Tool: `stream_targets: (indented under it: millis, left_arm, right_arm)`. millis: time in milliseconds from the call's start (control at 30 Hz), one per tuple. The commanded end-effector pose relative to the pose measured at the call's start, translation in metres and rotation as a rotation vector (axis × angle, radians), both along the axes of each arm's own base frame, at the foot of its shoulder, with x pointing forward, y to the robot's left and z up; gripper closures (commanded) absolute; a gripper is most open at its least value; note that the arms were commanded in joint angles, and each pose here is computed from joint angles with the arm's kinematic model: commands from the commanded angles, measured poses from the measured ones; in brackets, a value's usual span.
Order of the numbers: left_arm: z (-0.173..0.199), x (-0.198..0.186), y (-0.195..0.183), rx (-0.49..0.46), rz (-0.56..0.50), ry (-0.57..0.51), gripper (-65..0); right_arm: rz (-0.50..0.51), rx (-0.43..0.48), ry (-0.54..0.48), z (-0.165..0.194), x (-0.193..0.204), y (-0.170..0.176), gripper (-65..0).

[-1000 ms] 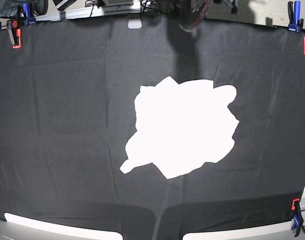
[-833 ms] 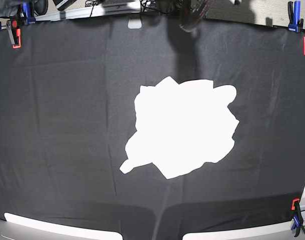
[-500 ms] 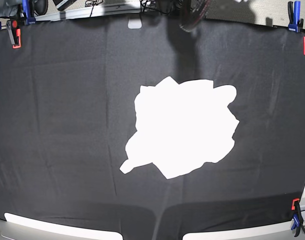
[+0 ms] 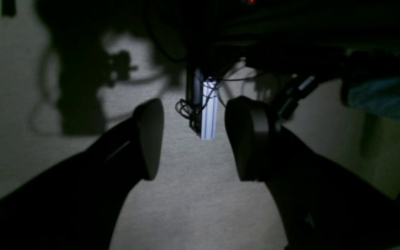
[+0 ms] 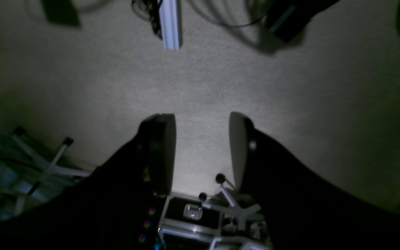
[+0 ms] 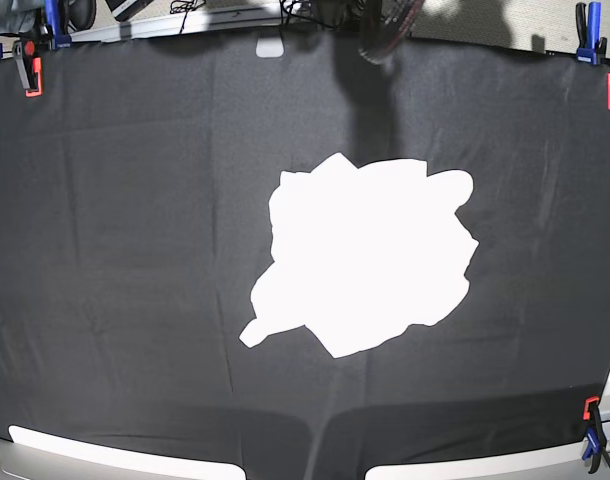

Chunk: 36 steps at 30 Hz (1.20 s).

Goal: Layout the t-shirt on the table in an organized manner, then fold the t-shirt properly

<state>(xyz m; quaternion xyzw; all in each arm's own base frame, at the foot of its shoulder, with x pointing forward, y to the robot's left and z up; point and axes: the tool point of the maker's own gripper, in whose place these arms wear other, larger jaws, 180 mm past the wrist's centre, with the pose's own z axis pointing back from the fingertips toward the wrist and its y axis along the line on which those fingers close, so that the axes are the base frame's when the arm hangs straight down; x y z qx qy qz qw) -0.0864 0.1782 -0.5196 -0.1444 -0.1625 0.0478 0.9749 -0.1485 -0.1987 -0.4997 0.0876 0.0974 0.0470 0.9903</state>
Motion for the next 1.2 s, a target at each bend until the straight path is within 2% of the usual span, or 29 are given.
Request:
stream_targets:
  millis: [0,67,133,200,500,567,700,833,1000,1167]
  left_arm:
    - [0.007,-0.005,0.0,-0.005,-0.017,0.013,-30.5]
    - [0.011,-0.011,-0.007,-0.014,-0.073,0.081,-30.5]
    - [0.014,-0.016,-0.013,-0.019,-0.14,0.168,-30.5]
    - [0.02,-0.013,-0.017,-0.018,-0.193,0.211,-30.5]
    - [0.057,0.037,-0.032,0.012,-0.343,0.162,-30.5]
    - [0.066,0.045,-0.035,0.023,-0.373,0.154,-30.5]
    - [0.084,0.069,-0.04,0.043,-0.401,0.084,-30.5]
    - [0.102,0.096,-0.04,0.086,-0.365,0.004,-30.5]
    - [0.13,0.135,-0.04,0.178,-0.428,-0.12,-30.5]
    - [0.167,0.176,-0.046,0.222,-0.417,-0.274,-30.5]
  right_arm:
    - [0.006,0.006,0.001,0.009,-0.002,-0.001,-24.9]
    - [0.023,0.012,-0.011,0.02,0.004,0.0,-24.9]
    - [0.065,0.037,0.016,0.03,0.006,0.006,-24.9]
    - [0.102,0.061,0.03,0.039,0.01,0.013,-25.0]
    - [0.222,0.086,0.049,0.072,0.037,0.031,-25.0]
    - [0.233,0.092,0.023,0.077,0.045,0.035,-25.0]
    - [0.243,0.107,-0.049,0.084,0.063,0.043,-25.0]
    - [0.238,0.127,-0.153,0.091,0.086,0.052,-25.0]
    - [0.248,0.143,-0.267,0.1,0.118,0.061,-25.0]
    - [0.266,0.151,-0.382,0.113,0.153,0.069,-25.0]
